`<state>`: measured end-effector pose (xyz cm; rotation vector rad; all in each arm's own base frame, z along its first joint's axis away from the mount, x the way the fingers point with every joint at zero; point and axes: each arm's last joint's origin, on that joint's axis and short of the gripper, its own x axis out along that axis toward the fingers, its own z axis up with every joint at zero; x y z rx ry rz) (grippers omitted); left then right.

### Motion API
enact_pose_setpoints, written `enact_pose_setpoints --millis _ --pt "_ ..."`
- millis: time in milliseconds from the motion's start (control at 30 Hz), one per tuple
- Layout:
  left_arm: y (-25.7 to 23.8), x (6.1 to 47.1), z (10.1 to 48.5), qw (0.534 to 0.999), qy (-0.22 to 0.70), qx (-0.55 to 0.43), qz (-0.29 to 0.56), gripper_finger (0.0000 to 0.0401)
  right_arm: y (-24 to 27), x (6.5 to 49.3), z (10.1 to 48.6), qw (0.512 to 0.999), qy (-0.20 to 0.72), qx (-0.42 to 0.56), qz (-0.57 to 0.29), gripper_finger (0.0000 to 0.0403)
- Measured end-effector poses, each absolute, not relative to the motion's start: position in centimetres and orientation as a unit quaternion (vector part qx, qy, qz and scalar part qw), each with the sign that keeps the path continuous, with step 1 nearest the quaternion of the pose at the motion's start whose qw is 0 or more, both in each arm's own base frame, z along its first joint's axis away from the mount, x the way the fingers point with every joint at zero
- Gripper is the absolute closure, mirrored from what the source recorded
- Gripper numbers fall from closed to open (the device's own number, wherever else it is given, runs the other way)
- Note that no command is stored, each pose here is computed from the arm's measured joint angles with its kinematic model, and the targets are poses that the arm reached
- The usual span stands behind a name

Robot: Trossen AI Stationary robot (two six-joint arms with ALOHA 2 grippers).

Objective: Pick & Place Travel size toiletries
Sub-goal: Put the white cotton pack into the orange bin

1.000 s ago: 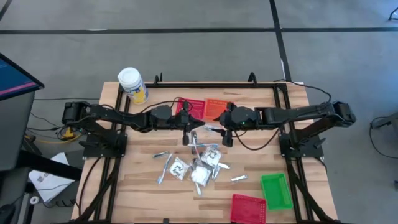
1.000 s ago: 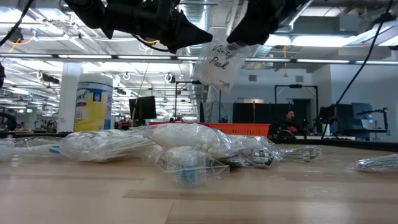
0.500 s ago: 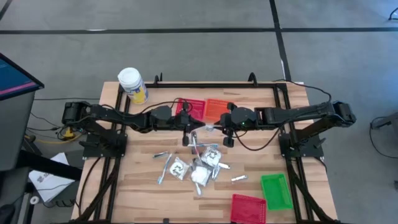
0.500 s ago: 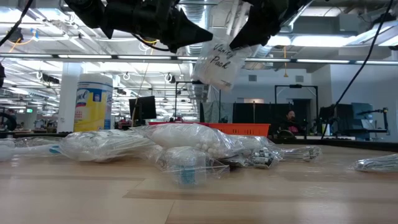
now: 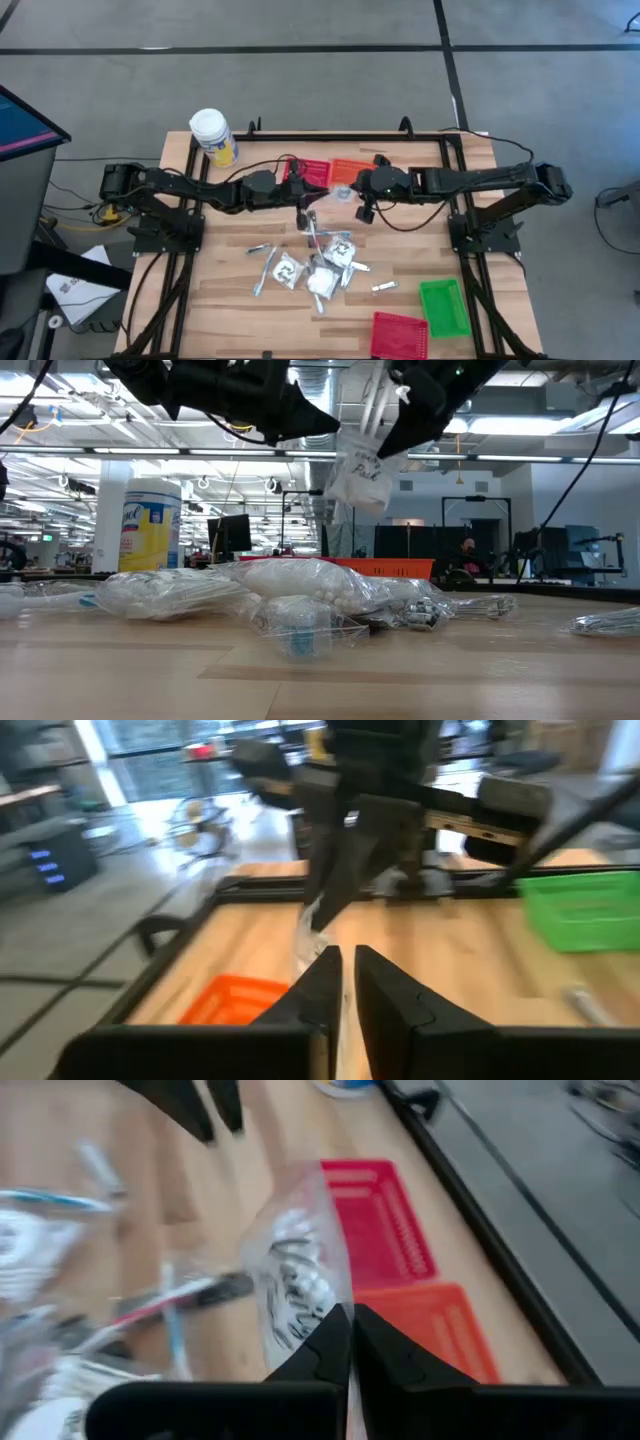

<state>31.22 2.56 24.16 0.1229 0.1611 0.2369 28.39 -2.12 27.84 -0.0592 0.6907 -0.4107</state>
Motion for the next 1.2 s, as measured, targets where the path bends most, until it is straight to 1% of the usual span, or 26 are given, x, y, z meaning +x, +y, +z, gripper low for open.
enact_pose_setpoints --millis 133,233,467,700,867,1000,1200 --pt "2.8 31.1 24.1 0.982 0.085 0.062 0.156 0.0333 -3.1 28.1 27.6 0.907 0.342 -0.017 -0.245 0.0401" --pt "2.8 31.1 24.1 0.982 0.084 0.055 0.159 0.0309 -4.2 27.7 26.9 0.897 0.348 -0.012 -0.273 0.0401" --pt "2.8 31.1 24.1 0.982 0.084 0.055 0.159 0.0278 -7.2 26.5 25.1 0.868 0.372 0.017 -0.328 0.0402" --pt "2.8 31.1 24.1 0.982 0.084 0.055 0.159 0.0275 -8.4 26.0 24.6 0.857 0.386 0.011 -0.341 0.0402" --pt "2.7 31.2 24.1 0.982 0.084 0.056 0.157 0.0275 -8.4 26.8 22.9 0.847 0.435 -0.023 -0.304 0.0403" --pt "2.7 31.2 24.1 0.983 0.084 0.056 0.156 0.0274 -8.9 27.4 21.2 0.829 0.476 -0.041 -0.290 0.0403" --pt "2.5 31.2 24.1 0.983 0.084 0.057 0.152 0.0276 -9.4 27.8 20.7 0.829 0.490 -0.032 -0.270 0.0403"
